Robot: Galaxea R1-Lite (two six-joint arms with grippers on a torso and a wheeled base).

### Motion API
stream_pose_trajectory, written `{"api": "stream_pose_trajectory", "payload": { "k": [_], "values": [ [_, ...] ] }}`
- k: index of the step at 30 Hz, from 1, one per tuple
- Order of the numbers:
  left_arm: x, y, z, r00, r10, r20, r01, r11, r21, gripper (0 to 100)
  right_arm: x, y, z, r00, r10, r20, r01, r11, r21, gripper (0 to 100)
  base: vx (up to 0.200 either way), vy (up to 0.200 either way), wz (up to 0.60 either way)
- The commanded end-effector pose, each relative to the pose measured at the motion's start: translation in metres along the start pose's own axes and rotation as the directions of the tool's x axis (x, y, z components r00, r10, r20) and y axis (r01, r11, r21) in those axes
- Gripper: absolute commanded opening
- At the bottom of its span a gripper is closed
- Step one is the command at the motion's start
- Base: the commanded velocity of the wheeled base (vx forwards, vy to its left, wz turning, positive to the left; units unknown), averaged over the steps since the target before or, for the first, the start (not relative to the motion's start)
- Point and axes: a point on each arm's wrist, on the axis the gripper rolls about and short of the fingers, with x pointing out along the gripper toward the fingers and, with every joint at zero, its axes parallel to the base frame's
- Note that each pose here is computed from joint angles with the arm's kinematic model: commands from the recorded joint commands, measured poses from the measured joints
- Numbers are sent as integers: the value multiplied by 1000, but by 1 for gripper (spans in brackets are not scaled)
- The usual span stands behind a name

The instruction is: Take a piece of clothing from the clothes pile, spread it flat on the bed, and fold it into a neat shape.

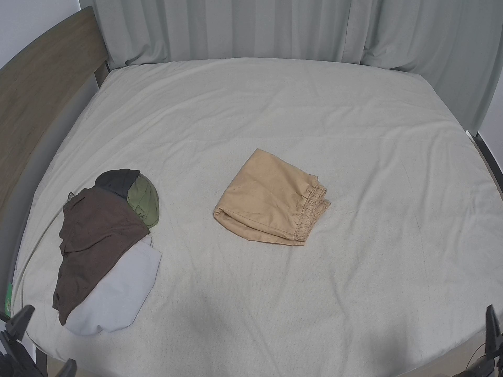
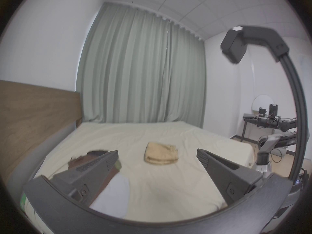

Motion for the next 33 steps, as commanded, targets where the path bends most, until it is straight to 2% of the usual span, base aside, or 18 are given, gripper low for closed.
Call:
{"api": "stream_pose_trajectory", "payload": {
  "k": [1,3,4,5,8,9,12,13,14,16,18,33],
  "values": [
    [-6,-1,-21,985,148,-93,-146,989,29,100,-5,-2,-31,949,-181,-260,198,979,40,100,0,0,0],
    [-6,-1,-21,982,164,-92,-162,986,25,100,-5,-2,-31,943,-197,-268,218,975,52,100,0,0,0],
    [-6,0,-21,974,209,-93,-208,978,18,100,-6,-2,-35,933,-200,-299,231,970,72,100,0,0,0],
    [-6,0,-21,972,216,-93,-216,976,17,100,-6,-2,-35,932,-200,-302,232,970,73,100,0,0,0],
    [-7,2,-21,944,317,-89,-316,948,21,100,-6,-2,-34,935,-195,-295,225,972,72,100,0,0,0],
    [-7,2,-21,944,317,-89,-316,948,21,100,-6,-2,-34,935,-195,-295,225,972,72,100,0,0,0],
    [-7,4,-21,923,374,-88,-373,927,28,100,-6,-1,-34,937,-189,-293,219,973,72,100,0,0,0],
    [-9,5,-30,879,446,-168,-446,894,43,100,-6,-1,-34,939,-187,-290,216,974,73,100,0,0,0],
    [-10,5,-31,859,472,-200,-473,880,46,100,-6,-1,-34,939,-187,-290,218,973,81,100,0,0,0],
    [-9,5,-29,873,460,-162,-459,887,47,100,-6,-1,-34,938,-188,-291,218,973,73,100,0,0,0],
    [-9,5,-28,878,452,-158,-451,891,45,100,-6,-1,-34,937,-189,-293,219,973,71,100,0,0,0],
    [-9,5,-29,879,449,-161,-449,892,39,100,-6,-1,-34,938,-189,-291,217,974,65,100,0,0,0]
  ]
}}
